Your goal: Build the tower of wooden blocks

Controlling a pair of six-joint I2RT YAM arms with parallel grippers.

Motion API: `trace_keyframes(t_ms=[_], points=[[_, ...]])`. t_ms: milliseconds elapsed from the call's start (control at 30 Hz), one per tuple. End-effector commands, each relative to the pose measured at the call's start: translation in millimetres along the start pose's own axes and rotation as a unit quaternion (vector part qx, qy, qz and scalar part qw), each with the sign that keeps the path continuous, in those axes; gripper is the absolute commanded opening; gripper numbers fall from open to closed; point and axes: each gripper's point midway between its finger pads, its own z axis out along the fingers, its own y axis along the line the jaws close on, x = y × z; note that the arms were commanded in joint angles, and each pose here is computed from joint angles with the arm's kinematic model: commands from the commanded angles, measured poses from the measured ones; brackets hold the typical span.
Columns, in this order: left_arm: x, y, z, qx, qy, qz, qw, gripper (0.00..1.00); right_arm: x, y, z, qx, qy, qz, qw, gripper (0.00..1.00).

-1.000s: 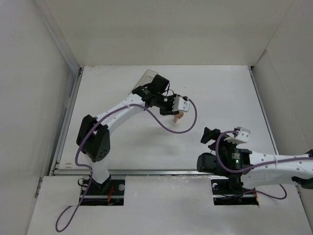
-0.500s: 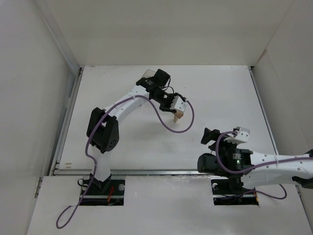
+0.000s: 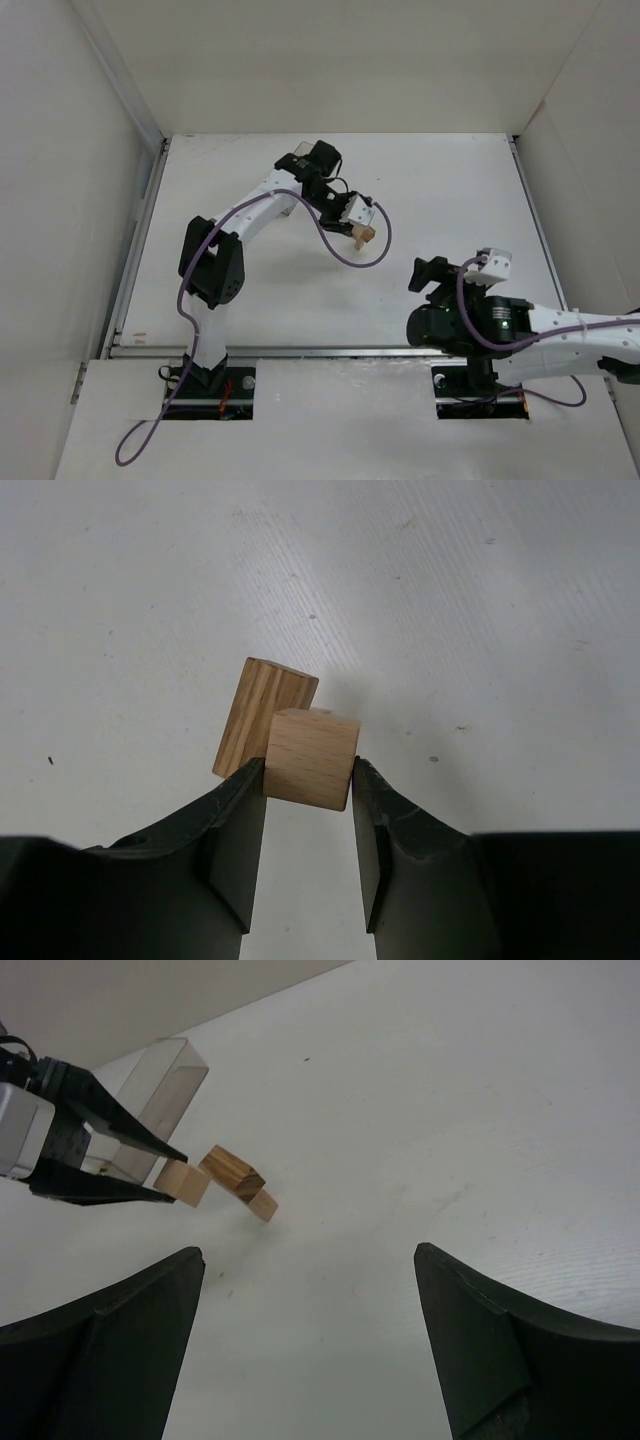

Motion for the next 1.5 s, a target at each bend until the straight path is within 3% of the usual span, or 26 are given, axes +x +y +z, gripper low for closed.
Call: trace_keyframes(t_ms=[0,100,133,200,433,533,700,833,967,1000,1100,1267,1467], points=[[-44,-6,-35,-0.021,-0.039,0.002,0.999,0.10,-16,5,-14,-0.039,0.068,-0.041,0.996,0.92],[-53,-13,-45,-0.028,-0.041,-0.012,0.999,0.10,-38,24,-28,-0.125,0.100,0.020,0.987,0.93],[-59,-14,-47,-0.029,-0.049,-0.015,0.998,0.10,-48,44,-39,-0.193,0.110,0.005,0.975,0.93],[-67,-15,-53,-0.036,-0.058,-0.030,0.997,0.10,-70,49,-49,-0.249,0.103,0.021,0.963,0.95],[-89,-23,-75,-0.070,-0.069,-0.090,0.991,0.10,-95,83,-67,-0.310,0.120,-0.063,0.941,0.98],[-96,-26,-91,-0.105,-0.070,-0.118,0.985,0.10,-119,89,-81,-0.348,0.129,-0.046,0.927,0.98],[-106,-46,-112,-0.146,-0.069,-0.151,0.975,0.10,-132,70,-78,-0.291,0.161,-0.035,0.942,0.98],[-110,-59,-131,-0.171,-0.062,-0.165,0.969,0.10,-121,97,-88,-0.309,0.193,-0.080,0.928,0.98],[-114,-73,-155,-0.202,-0.067,-0.186,0.959,0.10,-150,128,-93,-0.339,0.176,-0.111,0.917,0.98],[-115,-79,-156,-0.202,-0.068,-0.190,0.958,0.10,-178,133,-97,-0.351,0.161,-0.084,0.919,0.98],[-123,-88,-177,-0.231,-0.079,-0.196,0.950,0.10,-199,153,-98,-0.356,0.146,-0.081,0.920,0.98],[-127,-101,-197,-0.269,-0.096,-0.217,0.934,0.10,-205,189,-80,-0.328,0.123,-0.108,0.930,0.98],[-128,-120,-203,-0.284,-0.112,-0.230,0.924,0.10,-205,227,-41,-0.326,0.116,-0.141,0.927,0.98]])
